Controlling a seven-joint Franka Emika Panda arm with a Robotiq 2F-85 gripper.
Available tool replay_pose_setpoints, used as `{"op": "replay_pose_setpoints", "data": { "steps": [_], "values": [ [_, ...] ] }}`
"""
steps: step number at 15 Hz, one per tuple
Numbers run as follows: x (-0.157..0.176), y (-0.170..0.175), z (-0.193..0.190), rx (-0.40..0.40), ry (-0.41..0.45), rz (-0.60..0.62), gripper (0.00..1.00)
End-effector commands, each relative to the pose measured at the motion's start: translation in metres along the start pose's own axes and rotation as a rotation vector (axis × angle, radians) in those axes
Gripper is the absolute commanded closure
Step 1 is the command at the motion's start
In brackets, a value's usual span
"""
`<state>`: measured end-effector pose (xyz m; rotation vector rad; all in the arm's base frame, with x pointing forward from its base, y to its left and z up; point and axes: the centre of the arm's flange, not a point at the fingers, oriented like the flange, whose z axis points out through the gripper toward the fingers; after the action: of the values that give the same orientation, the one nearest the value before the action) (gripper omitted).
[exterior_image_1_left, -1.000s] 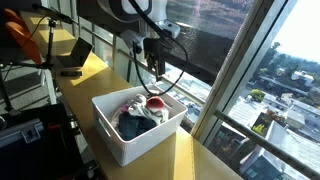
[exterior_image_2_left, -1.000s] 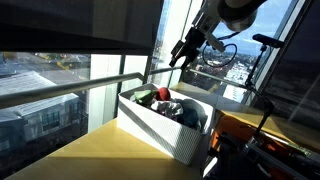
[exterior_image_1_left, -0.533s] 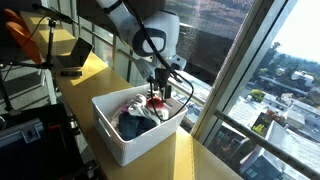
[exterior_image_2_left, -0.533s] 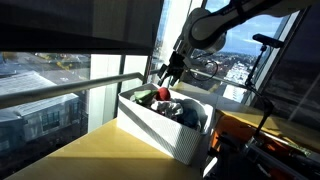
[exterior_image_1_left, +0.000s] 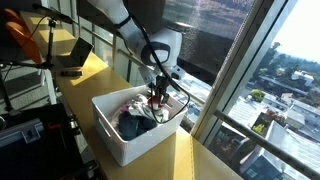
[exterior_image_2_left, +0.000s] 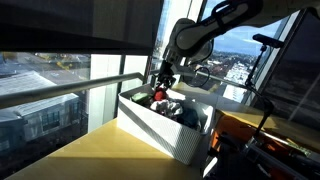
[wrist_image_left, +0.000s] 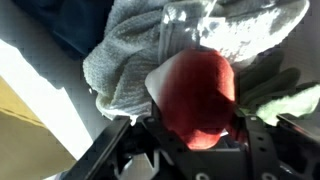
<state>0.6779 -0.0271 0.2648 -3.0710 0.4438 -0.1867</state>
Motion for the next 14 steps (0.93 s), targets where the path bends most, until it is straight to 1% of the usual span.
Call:
{"op": "replay_pose_setpoints", "data": {
  "steps": [1, 3, 5, 6, 7, 8, 9, 11, 13, 14],
  "values": [
    [-0.025, -0.033, -0.066, 0.024, -0.027, 0.046, 0.69],
    [-0.046, -0.057, -0.102, 0.042, -0.028, 0.040, 0.82],
    [-0.067, -0.087, -0.135, 0.067, -0.014, 0.009, 0.96],
    [-0.079, -0.106, -0.150, 0.078, -0.004, -0.012, 0.98],
    [-0.093, -0.127, -0.162, 0.084, 0.004, -0.036, 0.95],
    [-0.109, -0.150, -0.170, 0.098, 0.013, -0.067, 0.97],
    [-0.122, -0.174, -0.163, 0.108, 0.022, -0.106, 0.96],
    [-0.144, -0.209, -0.144, 0.121, 0.009, -0.174, 0.95],
    [-0.164, -0.225, -0.114, 0.117, -0.022, -0.221, 0.95],
    [-0.173, -0.226, -0.098, 0.115, -0.037, -0.232, 0.95]
  ]
}}
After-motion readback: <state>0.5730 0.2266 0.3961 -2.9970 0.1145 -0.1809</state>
